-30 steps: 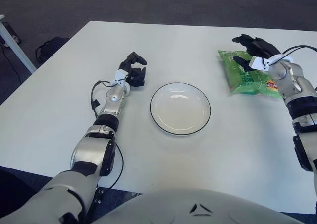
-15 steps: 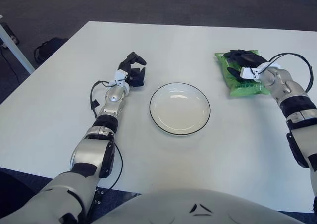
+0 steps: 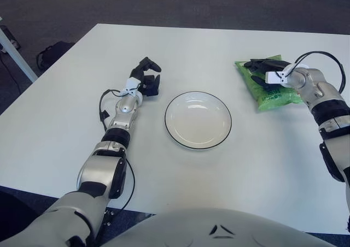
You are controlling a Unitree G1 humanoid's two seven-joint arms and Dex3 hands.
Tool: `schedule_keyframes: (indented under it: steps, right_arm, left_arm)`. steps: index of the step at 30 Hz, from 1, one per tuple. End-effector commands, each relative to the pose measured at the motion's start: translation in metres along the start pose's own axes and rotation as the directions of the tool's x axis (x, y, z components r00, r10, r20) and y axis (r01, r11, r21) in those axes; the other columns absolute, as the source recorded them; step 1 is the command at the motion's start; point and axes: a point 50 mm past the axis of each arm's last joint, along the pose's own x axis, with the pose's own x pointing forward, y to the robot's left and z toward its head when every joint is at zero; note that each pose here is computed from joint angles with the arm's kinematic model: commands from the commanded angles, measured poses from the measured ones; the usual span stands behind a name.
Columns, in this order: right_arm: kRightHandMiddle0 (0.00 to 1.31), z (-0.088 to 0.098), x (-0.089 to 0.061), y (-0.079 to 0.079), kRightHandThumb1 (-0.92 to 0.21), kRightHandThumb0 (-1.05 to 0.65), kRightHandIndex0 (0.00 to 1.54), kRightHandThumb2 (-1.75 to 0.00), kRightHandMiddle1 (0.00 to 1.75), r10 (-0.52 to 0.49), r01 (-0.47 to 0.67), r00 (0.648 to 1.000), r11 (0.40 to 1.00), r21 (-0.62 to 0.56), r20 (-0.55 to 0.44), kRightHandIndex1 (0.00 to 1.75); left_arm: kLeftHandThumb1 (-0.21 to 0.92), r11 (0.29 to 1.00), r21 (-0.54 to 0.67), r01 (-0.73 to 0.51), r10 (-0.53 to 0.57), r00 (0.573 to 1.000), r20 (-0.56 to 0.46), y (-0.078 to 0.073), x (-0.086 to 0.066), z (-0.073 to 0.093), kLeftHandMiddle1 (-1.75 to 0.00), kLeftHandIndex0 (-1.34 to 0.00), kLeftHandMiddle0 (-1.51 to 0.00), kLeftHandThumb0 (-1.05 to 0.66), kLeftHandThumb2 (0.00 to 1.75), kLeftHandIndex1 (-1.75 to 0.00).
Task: Put the snack into the plate.
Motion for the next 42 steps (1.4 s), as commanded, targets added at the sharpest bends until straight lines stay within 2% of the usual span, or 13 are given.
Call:
schedule_keyframes:
  steps: [1,8,13,18,24,28,34,42]
  right_arm:
    - [0.00,-0.006,0.002,0.028,-0.92,-0.99,0.05,-1.32,0.29,0.177,-0.177,0.982,0.984,0.007,-0.069,0.02]
    - [0.00,-0.005,0.001,0.029,-0.92,-0.94,0.03,-1.31,0.33,0.212,-0.211,0.970,0.977,0.020,-0.118,0.01]
    - [0.00,-0.005,-0.002,0.028,-0.92,-0.90,0.03,-1.30,0.39,0.189,-0.187,0.970,0.982,0.022,-0.150,0.01]
    - [0.00,-0.003,-0.004,0.026,-0.92,-0.86,0.06,-1.25,0.59,0.144,-0.143,0.973,0.990,0.016,-0.181,0.02]
    - [0.00,-0.002,-0.006,0.026,-0.92,-0.85,0.09,-1.21,0.74,0.079,-0.080,0.979,0.997,0.002,-0.188,0.04]
    - [0.00,-0.002,-0.008,0.025,-0.92,-0.85,0.11,-1.17,0.80,-0.018,0.015,0.988,1.000,-0.024,-0.156,0.05]
    - [0.00,-0.009,-0.012,0.025,-0.92,-0.87,0.11,-1.09,0.81,-0.128,0.131,0.989,0.991,0.035,-0.078,0.05]
    - [0.00,-0.014,-0.012,0.031,-0.92,-0.83,0.14,-0.97,0.82,-0.216,0.216,0.976,0.975,0.058,-0.003,0.07]
  left_arm:
    - [0.44,1.000,-0.024,-0.011,0.008,0.991,-0.134,-0.006,-0.031,-0.036,-1.75,-0.51,-1.21,-0.44,1.16,-1.75]
    - [0.46,1.000,-0.024,-0.003,0.000,0.991,-0.137,-0.004,-0.031,-0.036,-1.75,-0.50,-1.20,-0.43,1.13,-1.75]
    - [0.48,1.000,-0.024,-0.003,-0.001,0.991,-0.135,-0.003,-0.032,-0.037,-1.75,-0.48,-1.19,-0.43,1.11,-1.75]
    - [0.48,0.999,-0.032,-0.015,0.011,0.992,-0.125,-0.003,-0.033,-0.036,-1.75,-0.48,-1.21,-0.43,1.11,-1.75]
    - [0.48,1.000,-0.025,-0.006,0.003,0.991,-0.135,-0.003,-0.033,-0.037,-1.75,-0.49,-1.22,-0.43,1.11,-1.75]
    - [0.48,1.000,-0.028,0.004,-0.008,0.990,-0.142,-0.003,-0.033,-0.038,-1.75,-0.49,-1.22,-0.43,1.12,-1.75]
    - [0.47,0.999,-0.044,0.005,-0.011,0.990,-0.143,-0.003,-0.033,-0.038,-1.75,-0.49,-1.22,-0.43,1.12,-1.75]
    - [0.46,0.998,-0.065,-0.006,-0.004,0.988,-0.151,-0.004,-0.033,-0.040,-1.75,-0.50,-1.23,-0.43,1.13,-1.75]
